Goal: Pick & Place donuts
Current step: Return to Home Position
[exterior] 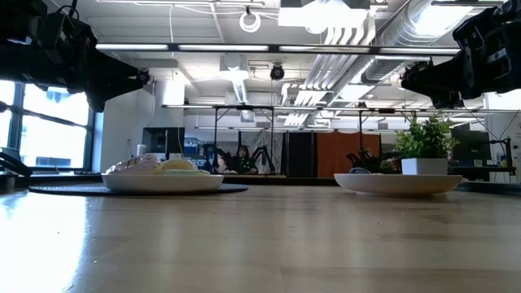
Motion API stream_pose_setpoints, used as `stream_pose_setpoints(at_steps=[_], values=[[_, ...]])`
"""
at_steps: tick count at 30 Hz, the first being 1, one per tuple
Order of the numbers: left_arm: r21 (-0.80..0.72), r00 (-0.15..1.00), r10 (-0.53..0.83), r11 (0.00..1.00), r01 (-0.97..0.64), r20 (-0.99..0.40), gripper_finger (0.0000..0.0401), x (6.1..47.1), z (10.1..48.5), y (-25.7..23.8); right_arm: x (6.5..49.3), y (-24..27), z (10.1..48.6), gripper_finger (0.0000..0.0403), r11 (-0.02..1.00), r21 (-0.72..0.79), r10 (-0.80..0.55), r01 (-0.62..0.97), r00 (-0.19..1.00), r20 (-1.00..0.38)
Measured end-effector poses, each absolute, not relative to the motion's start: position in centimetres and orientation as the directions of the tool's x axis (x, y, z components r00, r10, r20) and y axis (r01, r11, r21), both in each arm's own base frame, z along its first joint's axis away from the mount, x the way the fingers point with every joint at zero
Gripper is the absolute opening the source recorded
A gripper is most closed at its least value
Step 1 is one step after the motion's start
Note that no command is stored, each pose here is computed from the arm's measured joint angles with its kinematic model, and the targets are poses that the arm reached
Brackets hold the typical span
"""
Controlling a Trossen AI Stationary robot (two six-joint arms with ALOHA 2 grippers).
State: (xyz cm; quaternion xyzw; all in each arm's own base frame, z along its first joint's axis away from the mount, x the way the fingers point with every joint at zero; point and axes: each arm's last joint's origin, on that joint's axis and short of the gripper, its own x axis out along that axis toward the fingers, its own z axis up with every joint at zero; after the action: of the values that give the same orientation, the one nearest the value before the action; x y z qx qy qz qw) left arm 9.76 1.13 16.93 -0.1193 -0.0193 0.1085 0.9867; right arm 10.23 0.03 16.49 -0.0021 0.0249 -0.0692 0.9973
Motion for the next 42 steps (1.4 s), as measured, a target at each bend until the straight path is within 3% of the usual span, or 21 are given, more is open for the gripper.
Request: stream_pose_setpoints(at_steps=[42], values=[[-0.243,0.976,0.215,0.949,-0.202,0.031,0.0175,9.62,17.07,1.11,10.24,0.06,16.46,0.0119,0.992,0.009,-0.128,0.129,0.99,-0.051]])
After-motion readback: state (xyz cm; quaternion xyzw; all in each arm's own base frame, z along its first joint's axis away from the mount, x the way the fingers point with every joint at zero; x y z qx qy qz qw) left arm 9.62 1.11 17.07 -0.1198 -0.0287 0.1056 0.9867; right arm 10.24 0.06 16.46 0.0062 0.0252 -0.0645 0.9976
